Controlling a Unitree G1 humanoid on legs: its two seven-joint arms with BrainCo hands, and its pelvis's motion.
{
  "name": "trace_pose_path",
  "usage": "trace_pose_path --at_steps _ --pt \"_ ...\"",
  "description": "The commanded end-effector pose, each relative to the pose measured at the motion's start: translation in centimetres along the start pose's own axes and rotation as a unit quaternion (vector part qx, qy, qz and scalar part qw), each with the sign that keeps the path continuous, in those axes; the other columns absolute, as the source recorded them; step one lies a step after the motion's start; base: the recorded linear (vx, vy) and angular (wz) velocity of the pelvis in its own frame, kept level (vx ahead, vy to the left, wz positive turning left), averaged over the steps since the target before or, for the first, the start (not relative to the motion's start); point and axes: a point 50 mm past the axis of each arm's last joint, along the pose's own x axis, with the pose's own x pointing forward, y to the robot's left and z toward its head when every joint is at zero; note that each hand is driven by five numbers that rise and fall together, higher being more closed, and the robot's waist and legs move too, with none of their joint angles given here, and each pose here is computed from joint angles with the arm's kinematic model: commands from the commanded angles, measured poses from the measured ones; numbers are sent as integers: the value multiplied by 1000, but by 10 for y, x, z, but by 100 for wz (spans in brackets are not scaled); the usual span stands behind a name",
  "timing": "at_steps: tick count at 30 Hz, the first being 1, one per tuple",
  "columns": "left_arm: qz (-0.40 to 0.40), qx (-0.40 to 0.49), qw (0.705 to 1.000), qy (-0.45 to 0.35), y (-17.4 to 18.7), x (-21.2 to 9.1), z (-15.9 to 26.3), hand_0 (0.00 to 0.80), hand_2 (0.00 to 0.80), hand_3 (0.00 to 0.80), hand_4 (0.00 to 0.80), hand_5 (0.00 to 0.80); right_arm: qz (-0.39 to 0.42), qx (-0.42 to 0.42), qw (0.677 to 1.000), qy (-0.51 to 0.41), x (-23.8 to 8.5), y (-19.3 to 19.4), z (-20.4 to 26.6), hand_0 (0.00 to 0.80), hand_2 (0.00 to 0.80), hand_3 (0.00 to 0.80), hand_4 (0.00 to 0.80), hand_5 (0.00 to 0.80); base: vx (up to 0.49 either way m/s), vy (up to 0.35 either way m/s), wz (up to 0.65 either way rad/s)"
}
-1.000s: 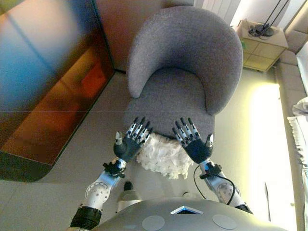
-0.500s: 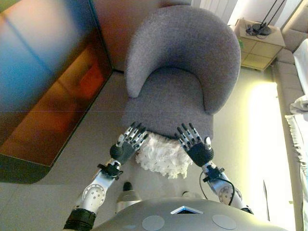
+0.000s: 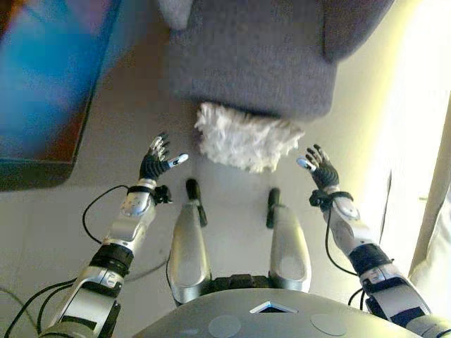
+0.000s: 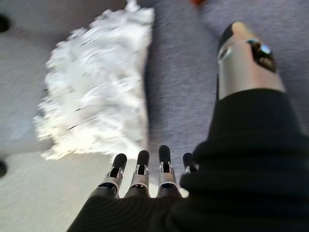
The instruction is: Pick up the cushion and take it to the sofa
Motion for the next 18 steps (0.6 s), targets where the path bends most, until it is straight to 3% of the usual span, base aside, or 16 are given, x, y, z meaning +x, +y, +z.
trace_pose_path --at_steps 1,12,18 --pt "-2 9 999 -51 -7 10 16 0 0 0 0 0 -17 -15 998 -52 9 2 23 0 0 0 0 0 -171 15 2" --pt "25 -26 992 -117 -12 49 70 0 0 0 0 0 -96 -98 982 -127 51 -2 108 0 0 0 0 0 -120 42 -6" --pt "82 -98 981 -148 14 59 92 0 0 0 0 0 -96 -60 983 -144 64 -11 142 0 0 0 0 0 -34 -13 4"
